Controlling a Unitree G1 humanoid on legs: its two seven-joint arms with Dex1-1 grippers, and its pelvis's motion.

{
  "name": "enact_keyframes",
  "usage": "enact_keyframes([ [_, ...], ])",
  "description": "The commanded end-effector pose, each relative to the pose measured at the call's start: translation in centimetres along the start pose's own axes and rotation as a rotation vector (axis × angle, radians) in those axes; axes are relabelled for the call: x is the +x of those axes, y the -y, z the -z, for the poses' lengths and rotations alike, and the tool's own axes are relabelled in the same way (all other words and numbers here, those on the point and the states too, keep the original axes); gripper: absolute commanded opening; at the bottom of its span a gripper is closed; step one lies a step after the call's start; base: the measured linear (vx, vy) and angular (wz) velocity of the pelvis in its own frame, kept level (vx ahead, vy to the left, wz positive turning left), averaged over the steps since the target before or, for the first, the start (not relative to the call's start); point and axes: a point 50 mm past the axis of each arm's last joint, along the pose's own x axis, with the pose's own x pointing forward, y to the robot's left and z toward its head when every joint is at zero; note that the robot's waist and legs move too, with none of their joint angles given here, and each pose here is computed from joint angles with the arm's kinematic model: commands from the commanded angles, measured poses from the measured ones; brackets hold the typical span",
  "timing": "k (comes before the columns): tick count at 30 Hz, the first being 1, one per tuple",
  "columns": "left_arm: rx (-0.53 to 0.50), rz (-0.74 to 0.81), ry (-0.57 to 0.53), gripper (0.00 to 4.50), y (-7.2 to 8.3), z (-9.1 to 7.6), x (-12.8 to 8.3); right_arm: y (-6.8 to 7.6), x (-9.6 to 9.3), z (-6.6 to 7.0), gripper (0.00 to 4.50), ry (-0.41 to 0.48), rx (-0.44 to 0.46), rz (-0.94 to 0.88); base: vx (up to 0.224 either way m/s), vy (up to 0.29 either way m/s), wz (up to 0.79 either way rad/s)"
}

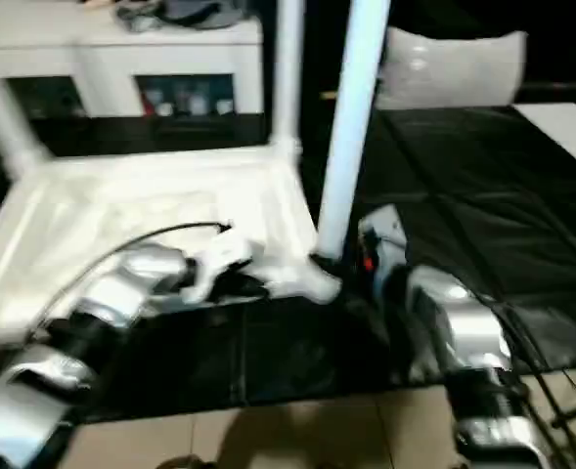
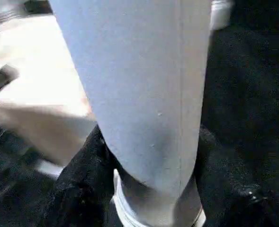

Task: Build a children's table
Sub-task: Rotate leg to tighten

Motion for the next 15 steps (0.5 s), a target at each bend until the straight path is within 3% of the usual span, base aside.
enact_keyframes([
  [1, 0.007, -0.019, 0.047, 0.00, 0.6, -2.2, 1.4, -2.3, 2.2, 0.9, 2.01, -0.044, 0.078, -0.046, 0.000, 0.000, 0.00],
  [4, -0.067, -0.139, 0.050, 0.00, 0.4, -3.7, 2.7, -2.3, 3.9, 0.4, 2.01, -0.007, 0.104, 0.110, 0.000, 0.000, 0.00],
  [5, -0.055, -0.154, 0.053, 0.00, 0.4, -3.8, 2.7, -2.4, 4.0, 0.3, 2.56, 0.004, 0.100, 0.110, 0.000, 0.000, 0.00],
  [12, 0.005, -0.150, 0.035, 0.00, 0.2, -3.1, 2.0, -2.5, 3.3, -0.1, 3.22, 0.060, 0.086, 0.062, 0.000, 0.000, 0.00],
  [15, 0.024, -0.136, 0.029, 0.00, -0.1, -2.5, 1.3, -1.8, 2.3, -0.3, 3.44, 0.101, 0.053, 0.033, 0.000, 0.000, 0.00],
])
